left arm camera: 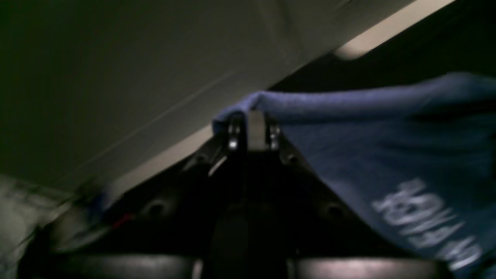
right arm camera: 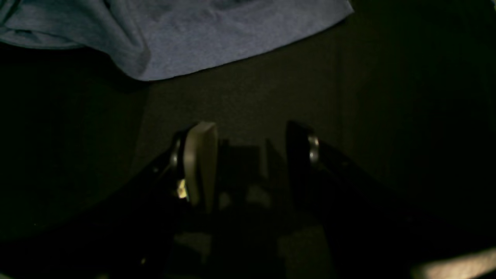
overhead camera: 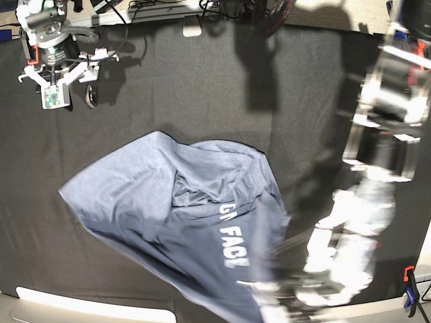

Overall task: Layout the t-shirt on the table in an organized manner, then fold the t-shirt properly
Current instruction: 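Lift the t-shirt with the left gripper and swing it across the table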

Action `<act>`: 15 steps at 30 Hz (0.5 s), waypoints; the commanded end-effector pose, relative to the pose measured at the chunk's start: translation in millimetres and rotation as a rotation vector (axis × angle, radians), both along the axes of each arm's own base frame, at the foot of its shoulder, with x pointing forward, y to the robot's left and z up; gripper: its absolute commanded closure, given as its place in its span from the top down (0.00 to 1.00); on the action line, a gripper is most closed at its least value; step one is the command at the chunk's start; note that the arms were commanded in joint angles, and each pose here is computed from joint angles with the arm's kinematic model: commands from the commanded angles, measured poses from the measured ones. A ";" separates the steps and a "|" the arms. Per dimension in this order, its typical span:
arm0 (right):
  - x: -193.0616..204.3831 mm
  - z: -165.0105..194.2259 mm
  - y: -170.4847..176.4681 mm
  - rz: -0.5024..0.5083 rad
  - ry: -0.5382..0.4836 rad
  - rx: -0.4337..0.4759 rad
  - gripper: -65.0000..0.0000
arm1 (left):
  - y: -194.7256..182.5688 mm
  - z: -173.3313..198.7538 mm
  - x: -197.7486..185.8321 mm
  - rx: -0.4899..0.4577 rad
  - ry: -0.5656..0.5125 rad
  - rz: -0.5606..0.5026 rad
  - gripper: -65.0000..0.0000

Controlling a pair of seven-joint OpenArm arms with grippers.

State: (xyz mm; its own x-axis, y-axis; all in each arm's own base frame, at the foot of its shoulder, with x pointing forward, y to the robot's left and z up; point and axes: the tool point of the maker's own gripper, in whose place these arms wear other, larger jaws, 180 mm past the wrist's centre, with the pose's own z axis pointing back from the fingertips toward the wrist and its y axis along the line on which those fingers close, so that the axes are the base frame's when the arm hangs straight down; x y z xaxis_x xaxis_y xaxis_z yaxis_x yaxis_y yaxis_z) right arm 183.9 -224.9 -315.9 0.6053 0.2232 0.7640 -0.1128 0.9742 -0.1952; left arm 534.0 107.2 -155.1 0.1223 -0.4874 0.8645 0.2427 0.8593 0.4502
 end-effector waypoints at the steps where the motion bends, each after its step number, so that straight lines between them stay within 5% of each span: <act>1: 4.9 10.2 -0.4 0.011 -0.040 -0.010 0.44 | 22.8 28.8 4.7 0.012 -0.079 0.042 0.00; 6: 5.8 10.8 -0.4 0.011 -0.043 -0.010 0.44 | 120.2 20.4 -7.8 0.161 -0.065 0.190 0.00; 10: 6.7 11.5 -0.2 0.011 -0.047 -0.009 0.44 | 200.7 50.1 -23.2 0.284 -0.119 0.336 0.00; 15: 6.9 11.9 -0.1 0.012 -0.049 -0.009 0.44 | 283.6 119.0 -52.8 0.208 -0.231 0.486 0.00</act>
State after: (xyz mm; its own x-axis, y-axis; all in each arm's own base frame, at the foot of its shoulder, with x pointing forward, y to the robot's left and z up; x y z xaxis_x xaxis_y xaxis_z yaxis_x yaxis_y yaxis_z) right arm 185.4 -224.6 -314.8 0.5997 0.2236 0.7684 -0.1130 0.9742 -0.1952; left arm 483.4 387.6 -66.1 0.2537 -0.5641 0.7857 -0.2344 0.7523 0.6158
